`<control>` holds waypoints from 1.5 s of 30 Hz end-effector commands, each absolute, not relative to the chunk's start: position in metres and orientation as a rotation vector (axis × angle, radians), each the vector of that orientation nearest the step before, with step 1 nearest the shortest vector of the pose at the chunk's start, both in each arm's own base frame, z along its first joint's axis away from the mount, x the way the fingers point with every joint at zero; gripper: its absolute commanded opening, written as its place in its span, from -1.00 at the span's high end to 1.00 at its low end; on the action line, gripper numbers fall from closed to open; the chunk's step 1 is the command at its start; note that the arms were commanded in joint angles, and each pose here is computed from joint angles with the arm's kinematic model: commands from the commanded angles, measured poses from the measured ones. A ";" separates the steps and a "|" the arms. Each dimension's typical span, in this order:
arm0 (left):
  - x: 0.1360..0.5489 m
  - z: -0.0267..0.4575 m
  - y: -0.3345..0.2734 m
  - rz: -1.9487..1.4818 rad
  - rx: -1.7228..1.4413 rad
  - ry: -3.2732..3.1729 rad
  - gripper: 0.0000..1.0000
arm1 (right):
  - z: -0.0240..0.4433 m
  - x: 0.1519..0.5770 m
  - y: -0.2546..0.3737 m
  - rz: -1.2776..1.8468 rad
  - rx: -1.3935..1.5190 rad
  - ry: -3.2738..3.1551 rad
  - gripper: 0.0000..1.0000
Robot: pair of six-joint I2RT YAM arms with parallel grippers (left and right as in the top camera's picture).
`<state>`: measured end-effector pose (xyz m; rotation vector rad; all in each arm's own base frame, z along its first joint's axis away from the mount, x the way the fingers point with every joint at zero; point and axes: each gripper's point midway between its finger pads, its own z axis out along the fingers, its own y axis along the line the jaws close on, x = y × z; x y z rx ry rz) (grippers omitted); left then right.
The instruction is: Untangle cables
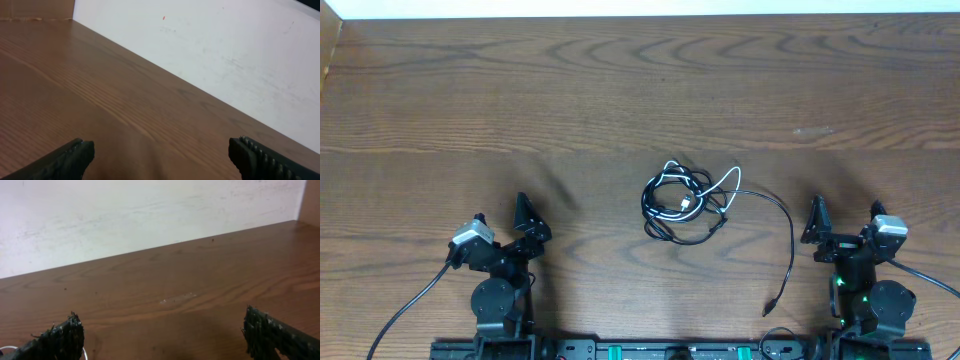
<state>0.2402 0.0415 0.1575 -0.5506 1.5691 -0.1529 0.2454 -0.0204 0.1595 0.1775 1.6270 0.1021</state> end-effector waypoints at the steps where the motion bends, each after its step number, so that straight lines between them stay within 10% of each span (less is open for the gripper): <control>1: 0.239 0.140 0.042 -0.126 -0.548 1.623 -0.88 | 0.159 0.245 -0.020 0.089 0.167 1.629 -0.98; 45: 0.239 0.140 0.043 -0.124 -0.550 1.621 -0.89 | 0.159 0.245 -0.020 0.089 0.167 1.629 -0.98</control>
